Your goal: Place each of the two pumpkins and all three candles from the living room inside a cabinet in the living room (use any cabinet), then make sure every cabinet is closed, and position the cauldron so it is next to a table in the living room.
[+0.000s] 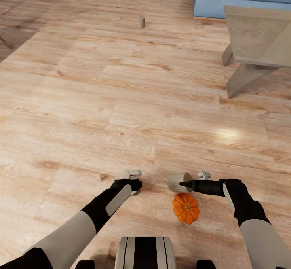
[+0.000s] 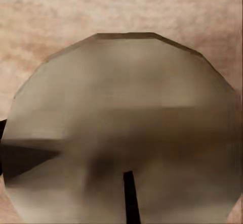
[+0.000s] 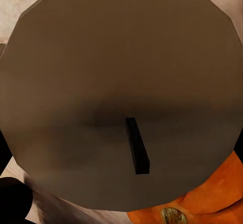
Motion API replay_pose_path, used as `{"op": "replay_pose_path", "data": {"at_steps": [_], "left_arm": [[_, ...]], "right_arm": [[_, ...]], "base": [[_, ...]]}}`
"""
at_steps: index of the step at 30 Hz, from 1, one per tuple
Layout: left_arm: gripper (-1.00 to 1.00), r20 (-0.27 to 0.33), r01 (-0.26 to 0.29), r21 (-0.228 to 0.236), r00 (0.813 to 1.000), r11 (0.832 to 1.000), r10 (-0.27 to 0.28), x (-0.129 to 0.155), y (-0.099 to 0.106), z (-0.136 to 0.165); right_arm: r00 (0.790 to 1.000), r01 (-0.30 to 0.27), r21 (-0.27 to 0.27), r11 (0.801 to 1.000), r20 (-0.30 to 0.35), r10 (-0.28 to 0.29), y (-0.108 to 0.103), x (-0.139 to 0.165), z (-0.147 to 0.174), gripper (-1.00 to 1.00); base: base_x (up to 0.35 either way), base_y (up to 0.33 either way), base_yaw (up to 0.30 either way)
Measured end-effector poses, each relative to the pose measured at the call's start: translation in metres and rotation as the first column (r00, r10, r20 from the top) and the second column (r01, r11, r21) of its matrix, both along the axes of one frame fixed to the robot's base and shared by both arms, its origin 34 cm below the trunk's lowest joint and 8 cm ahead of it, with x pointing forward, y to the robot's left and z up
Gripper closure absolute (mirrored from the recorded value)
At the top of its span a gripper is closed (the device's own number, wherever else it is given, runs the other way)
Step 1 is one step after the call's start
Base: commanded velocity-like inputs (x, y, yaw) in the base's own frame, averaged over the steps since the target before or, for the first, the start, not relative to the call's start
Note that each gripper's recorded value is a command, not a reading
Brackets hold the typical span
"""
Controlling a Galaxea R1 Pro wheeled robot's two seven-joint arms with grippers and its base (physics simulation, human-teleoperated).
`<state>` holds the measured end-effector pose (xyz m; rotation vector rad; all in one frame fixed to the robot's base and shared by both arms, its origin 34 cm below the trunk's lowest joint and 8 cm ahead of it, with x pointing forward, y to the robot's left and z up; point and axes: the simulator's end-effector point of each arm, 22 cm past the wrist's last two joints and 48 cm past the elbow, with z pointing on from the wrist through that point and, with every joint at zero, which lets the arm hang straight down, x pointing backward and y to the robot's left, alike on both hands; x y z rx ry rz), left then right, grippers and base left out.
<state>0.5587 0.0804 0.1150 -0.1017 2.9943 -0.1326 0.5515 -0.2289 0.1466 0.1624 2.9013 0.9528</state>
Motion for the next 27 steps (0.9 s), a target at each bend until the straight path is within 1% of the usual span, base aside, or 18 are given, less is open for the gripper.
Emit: {"op": "replay_pose_path", "data": {"at_steps": [1,3,5,6,12,13,14,15,16,17,18,19,20,22,23,24,27], "left_arm": [[1.00,0.011,0.003,0.000,1.000,1.000,-0.003,0.004,0.003,0.002],[1.00,0.037,0.005,-0.015,0.999,1.000,-0.005,0.015,0.001,0.010],[1.00,0.058,0.017,-0.019,0.998,1.000,-0.016,0.024,0.004,0.017],[1.00,0.065,0.023,-0.027,0.998,0.999,-0.021,0.028,0.003,0.022],[1.00,0.067,0.041,-0.040,0.997,0.998,-0.038,0.032,0.000,0.029],[1.00,0.056,0.054,-0.042,0.997,0.998,-0.052,0.030,-0.002,0.031],[1.00,0.042,0.071,-0.034,0.997,0.997,-0.069,0.028,-0.002,0.033],[1.00,0.027,0.099,0.026,0.995,0.995,-0.100,0.033,0.007,0.044],[1.00,0.043,0.094,0.073,0.994,0.993,-0.098,0.043,0.016,0.056],[1.00,0.063,0.080,0.099,0.994,0.992,-0.086,0.053,0.020,0.068],[1.00,0.074,0.073,0.106,0.994,0.992,-0.081,0.058,0.020,0.076],[1.00,0.079,0.078,0.111,0.993,0.991,-0.087,0.062,0.019,0.084],[1.00,0.072,0.092,0.114,0.992,0.989,-0.101,0.062,0.018,0.087],[1.00,0.047,0.130,0.100,0.990,0.986,-0.135,0.058,0.006,0.093],[1.00,0.045,0.136,0.083,0.989,0.987,-0.140,0.059,-0.003,0.099],[1.00,0.048,0.137,0.076,0.989,0.988,-0.141,0.061,-0.007,0.102],[1.00,0.053,0.141,0.077,0.988,0.987,-0.145,0.063,-0.007,0.104]], "right_arm": [[1.000,0.000,0.000,1.000,0.000,0.000,0.000,0.000,0.000,1.00],[1.000,0.000,0.000,1.000,0.000,0.000,0.000,0.000,0.000,1.00],[1.000,0.000,-0.001,1.000,0.000,0.000,0.000,0.000,0.000,1.00],[1.000,0.000,-0.001,1.000,0.000,0.000,0.000,0.000,0.000,1.00],[1.000,-0.002,-0.004,1.000,0.004,0.002,-0.001,0.000,0.000,1.00],[1.000,-0.002,-0.004,1.000,0.008,0.002,-0.001,0.001,0.000,1.00],[1.000,-0.002,-0.004,1.000,0.010,0.002,-0.001,0.001,0.000,1.00],[1.000,-0.004,-0.007,1.000,0.013,0.004,-0.002,0.002,0.000,1.00],[1.000,-0.004,-0.007,1.000,0.013,0.004,-0.002,0.002,0.000,1.00],[1.000,-0.003,-0.007,1.000,0.014,0.003,-0.002,0.002,0.000,1.00],[1.000,-0.003,-0.007,1.000,0.014,0.003,-0.002,0.002,0.000,1.00],[1.000,-0.003,-0.008,1.000,0.014,0.004,-0.003,0.002,0.000,1.00],[1.000,-0.003,-0.008,1.000,0.014,0.003,-0.003,0.002,0.000,1.00],[1.000,-0.004,-0.009,1.000,0.014,0.004,-0.003,0.002,0.000,1.00],[1.000,-0.004,-0.011,1.000,0.015,0.004,-0.004,0.002,0.000,1.00],[1.000,-0.004,-0.011,1.000,0.015,0.004,-0.004,0.002,0.000,1.00],[1.000,-0.002,-0.012,1.000,0.019,0.003,-0.005,0.004,0.001,1.00]], "base": [[0.000,0.000,0.000],[0.000,0.000,0.000],[0.000,0.000,0.000],[0.000,0.000,0.000],[0.000,0.000,0.000],[0.000,0.000,0.000],[0.000,0.000,0.000],[0.000,0.000,0.000],[0.000,0.000,0.000],[0.000,0.000,0.000],[0.000,0.000,0.000],[0.000,0.000,0.000],[0.000,0.000,0.000],[0.000,0.000,0.000],[0.000,0.000,0.000],[0.000,0.000,0.000],[0.000,0.000,0.000]]}}
